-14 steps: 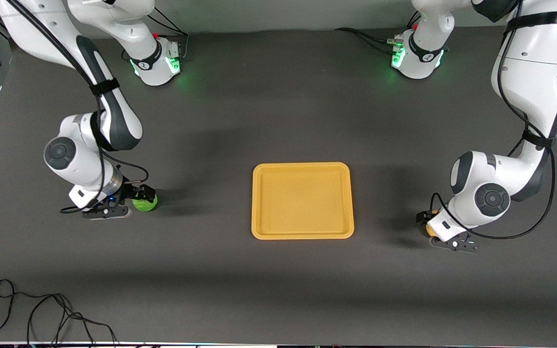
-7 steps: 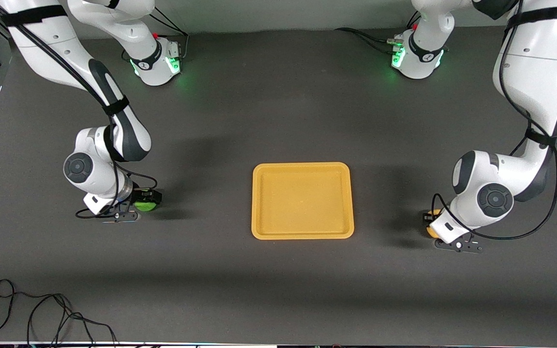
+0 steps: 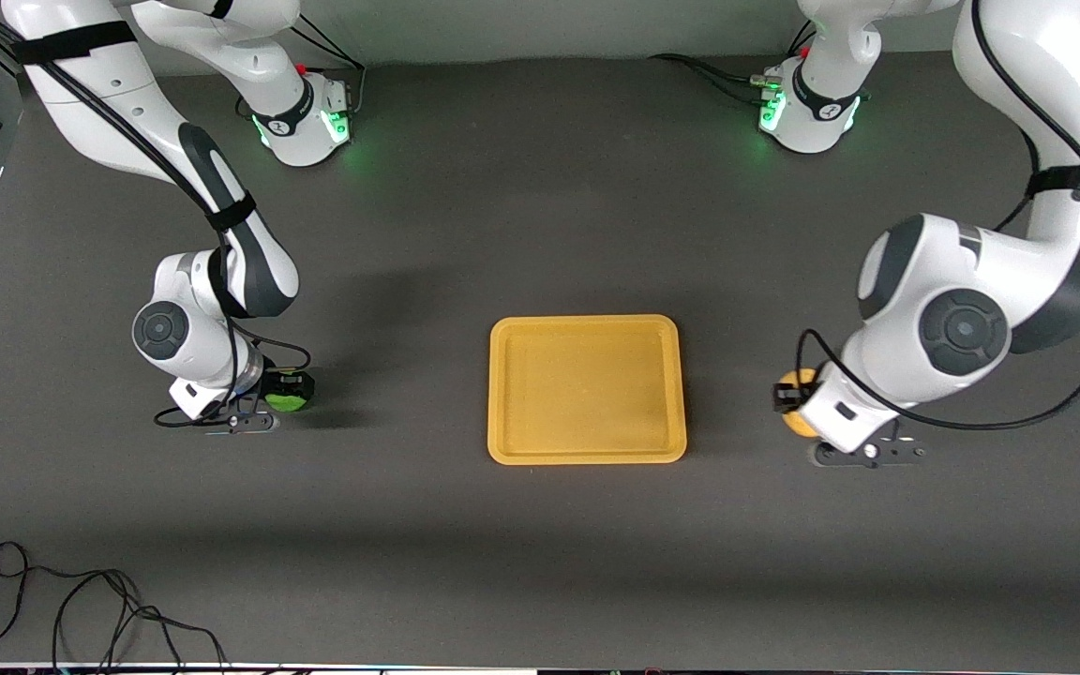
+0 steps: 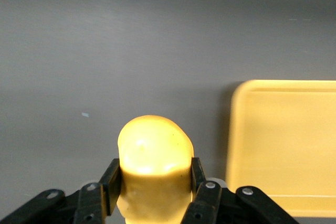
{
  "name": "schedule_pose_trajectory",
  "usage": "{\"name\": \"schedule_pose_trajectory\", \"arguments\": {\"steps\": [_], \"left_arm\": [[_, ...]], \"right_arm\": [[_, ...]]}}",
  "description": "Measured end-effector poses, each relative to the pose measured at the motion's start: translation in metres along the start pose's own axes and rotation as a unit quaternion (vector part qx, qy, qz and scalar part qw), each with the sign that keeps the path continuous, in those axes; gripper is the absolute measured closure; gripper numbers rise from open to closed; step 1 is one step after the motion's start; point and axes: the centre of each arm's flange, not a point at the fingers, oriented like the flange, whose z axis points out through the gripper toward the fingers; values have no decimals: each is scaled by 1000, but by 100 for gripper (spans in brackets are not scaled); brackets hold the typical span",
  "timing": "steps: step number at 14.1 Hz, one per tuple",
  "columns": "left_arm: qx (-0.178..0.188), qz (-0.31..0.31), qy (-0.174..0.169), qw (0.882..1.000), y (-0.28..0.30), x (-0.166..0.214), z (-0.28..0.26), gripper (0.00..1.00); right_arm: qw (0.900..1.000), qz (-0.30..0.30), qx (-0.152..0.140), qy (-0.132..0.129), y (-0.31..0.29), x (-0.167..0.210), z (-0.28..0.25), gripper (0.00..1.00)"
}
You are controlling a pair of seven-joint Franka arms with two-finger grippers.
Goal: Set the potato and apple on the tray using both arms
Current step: 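Grasp the apple with the right gripper while the left gripper carries the potato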
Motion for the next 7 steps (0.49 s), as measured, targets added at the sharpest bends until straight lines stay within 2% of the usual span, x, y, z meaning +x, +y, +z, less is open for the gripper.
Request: {"name": "schedule_pose_trajectory", "arguments": {"steps": [2,4,5,7], "left_arm": [[-2,-10,-12,1000,49,-17,17,43],[-12,-18,-14,1000,101,-32,49,43],[-16,-19,-14,1000,122,-37,67,43],[-9,-19,-21,1000,142,-44,104,43]], "right_arm": [[1000,-2,-1,-24,-3,7,-34,27],[998,-8,-3,-60,-3,15,-99,27],[998,-9,-3,-70,-1,17,-138,27],[997,-8,-2,-72,1,18,-208,27]]}}
